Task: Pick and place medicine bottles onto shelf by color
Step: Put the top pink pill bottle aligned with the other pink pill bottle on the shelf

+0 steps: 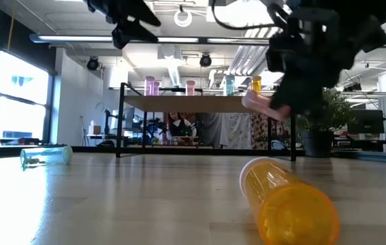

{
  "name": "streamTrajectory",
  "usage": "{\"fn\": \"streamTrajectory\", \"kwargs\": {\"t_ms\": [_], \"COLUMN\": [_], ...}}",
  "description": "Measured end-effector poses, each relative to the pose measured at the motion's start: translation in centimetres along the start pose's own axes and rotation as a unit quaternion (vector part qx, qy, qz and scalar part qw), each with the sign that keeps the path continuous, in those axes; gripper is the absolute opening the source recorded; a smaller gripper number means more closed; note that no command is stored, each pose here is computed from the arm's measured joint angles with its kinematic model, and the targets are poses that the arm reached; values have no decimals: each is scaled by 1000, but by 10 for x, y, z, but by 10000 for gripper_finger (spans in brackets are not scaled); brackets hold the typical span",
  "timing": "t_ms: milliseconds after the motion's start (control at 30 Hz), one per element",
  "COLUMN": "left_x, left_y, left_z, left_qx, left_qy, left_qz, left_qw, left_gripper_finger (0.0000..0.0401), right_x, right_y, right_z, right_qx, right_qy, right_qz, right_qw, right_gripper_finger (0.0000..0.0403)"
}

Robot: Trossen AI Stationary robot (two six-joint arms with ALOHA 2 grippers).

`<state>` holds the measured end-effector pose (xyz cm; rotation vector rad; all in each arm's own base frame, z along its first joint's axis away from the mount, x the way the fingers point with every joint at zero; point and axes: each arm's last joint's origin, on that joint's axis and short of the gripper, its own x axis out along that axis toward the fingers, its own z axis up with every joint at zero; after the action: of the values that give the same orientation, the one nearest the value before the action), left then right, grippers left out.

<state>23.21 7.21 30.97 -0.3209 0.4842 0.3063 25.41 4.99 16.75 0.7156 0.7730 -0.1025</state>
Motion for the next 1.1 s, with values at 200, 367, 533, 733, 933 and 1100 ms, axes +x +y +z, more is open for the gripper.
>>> {"fn": "streamTrajectory", "kwargs": {"t_ms": [200,367,533,733,933,1100], "left_x": [-9,-10,-10,2,24,42], "left_y": [-6,-3,-4,-11,-25,-36], "left_z": [19,19,17,12,4,2], "left_qx": [9,2,0,0,13,26], "left_qy": [-12,11,25,50,75,64], "left_qz": [-66,-95,-117,-128,-149,-168], "left_qw": [998,995,993,991,986,983], "left_gripper_finger": [209,209,209,209,209,209], "right_x": [-2,-7,-17,-26,-27,-20], "right_y": [-2,1,20,31,33,32], "right_z": [25,44,71,88,90,87], "right_qx": [-37,-71,-134,-185,-203,-213], "right_qy": [-79,-119,-153,-168,-167,-148], "right_qz": [36,42,30,15,13,17], "right_qw": [996,989,979,968,965,966], "right_gripper_finger": [85,85,85,85,85,85]}}
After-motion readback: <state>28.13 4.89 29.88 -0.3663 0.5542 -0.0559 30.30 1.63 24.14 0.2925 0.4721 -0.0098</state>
